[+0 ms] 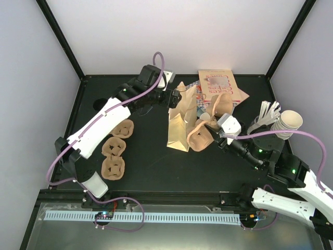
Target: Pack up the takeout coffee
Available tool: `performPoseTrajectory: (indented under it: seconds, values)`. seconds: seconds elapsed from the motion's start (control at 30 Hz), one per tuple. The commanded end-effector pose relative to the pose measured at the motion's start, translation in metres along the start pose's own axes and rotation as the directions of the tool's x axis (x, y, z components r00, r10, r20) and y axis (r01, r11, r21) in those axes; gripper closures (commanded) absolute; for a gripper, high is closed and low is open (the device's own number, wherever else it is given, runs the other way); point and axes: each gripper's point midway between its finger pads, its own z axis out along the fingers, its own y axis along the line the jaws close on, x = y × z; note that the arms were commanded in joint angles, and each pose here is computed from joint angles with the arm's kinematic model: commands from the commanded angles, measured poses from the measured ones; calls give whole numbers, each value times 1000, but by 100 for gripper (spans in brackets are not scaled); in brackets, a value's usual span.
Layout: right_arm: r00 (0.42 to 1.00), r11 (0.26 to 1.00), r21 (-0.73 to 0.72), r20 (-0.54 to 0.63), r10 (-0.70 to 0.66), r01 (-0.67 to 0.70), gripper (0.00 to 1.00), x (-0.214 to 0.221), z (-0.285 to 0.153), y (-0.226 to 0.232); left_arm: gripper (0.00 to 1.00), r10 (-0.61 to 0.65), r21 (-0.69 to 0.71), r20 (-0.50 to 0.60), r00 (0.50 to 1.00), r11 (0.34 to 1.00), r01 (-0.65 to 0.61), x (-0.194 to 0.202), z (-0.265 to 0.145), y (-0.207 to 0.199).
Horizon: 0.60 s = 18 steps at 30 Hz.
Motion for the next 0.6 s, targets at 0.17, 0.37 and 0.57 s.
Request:
performPoseTrajectory:
  seconds: [0.17,0.37,0.57]
  values:
    - [1000,999,47,14,8,-8,59,-5,-4,-10,30,-42,-44,-119,992,998,37,25,17,7]
    - [1000,999,42,13,7,-7,59,-7,-1,-9,44,-55,-65,-190,980,997,43,40,30,12]
    - [1000,999,34,17,10,-11,59,-12,1,-9,86,-14,-86,-187,982,996,-2,39,22,16]
